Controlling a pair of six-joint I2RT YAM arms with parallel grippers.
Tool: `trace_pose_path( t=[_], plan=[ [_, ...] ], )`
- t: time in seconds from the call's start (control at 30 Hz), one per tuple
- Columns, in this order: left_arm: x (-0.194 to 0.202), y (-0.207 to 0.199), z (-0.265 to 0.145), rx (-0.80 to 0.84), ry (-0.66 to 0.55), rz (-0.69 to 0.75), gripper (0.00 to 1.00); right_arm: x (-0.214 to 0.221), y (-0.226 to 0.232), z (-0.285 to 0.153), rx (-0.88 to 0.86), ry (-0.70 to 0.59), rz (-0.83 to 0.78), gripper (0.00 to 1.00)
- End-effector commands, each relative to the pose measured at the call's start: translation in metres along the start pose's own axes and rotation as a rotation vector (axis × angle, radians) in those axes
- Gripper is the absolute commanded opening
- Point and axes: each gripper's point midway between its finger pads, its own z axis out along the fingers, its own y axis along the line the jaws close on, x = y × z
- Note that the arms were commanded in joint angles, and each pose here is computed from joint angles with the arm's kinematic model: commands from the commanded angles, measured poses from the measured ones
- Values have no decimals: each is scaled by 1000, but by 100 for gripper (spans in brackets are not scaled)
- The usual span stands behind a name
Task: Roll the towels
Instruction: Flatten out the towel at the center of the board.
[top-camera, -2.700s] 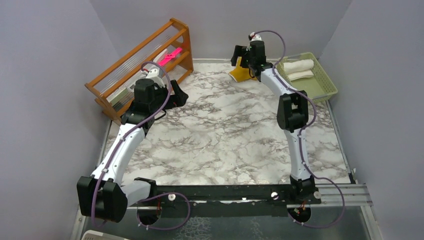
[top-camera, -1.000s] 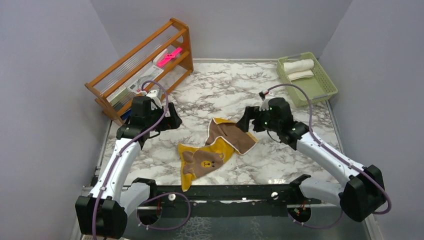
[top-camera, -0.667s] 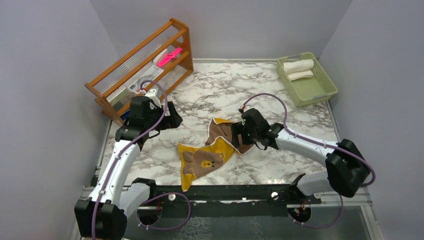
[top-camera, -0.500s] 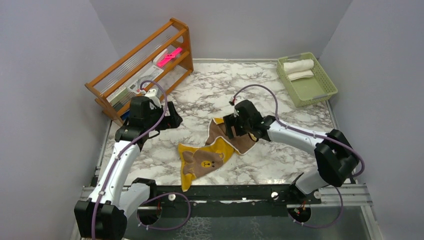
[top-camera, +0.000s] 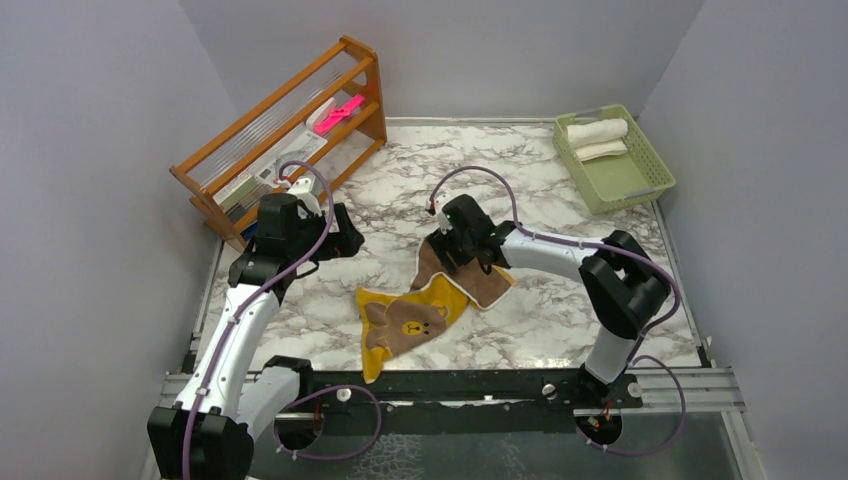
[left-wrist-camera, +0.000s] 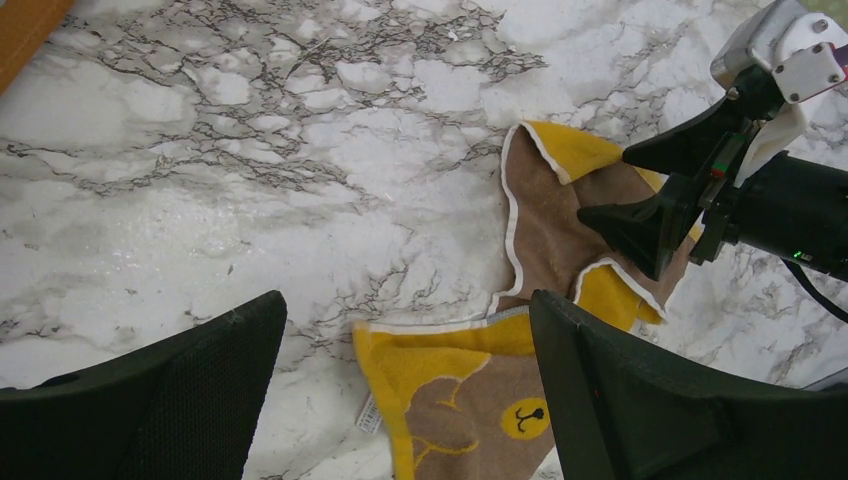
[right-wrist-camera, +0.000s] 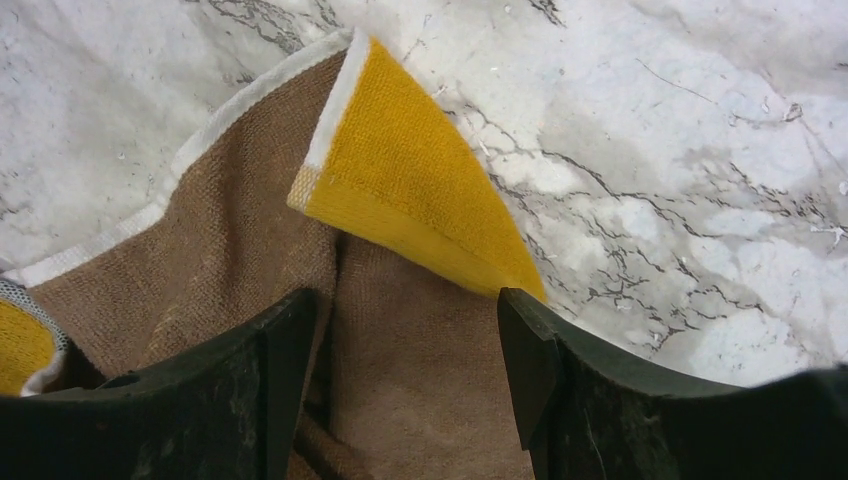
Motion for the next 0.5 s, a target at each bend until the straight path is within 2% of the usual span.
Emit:
trace_pose_path(
  t=[0.0,0.27,0.47],
  plan=[
    [-4,2,-4,-8,-17,25,95,-27,0,6,24,-75,-54,67],
    [-3,6,-9,-34,-24,41,95,-48,1,20,23,-108,-81,66],
    [-6,5,-12,-34,-31,49,95,-48,6,37,11,-67,-123,66]
  ],
)
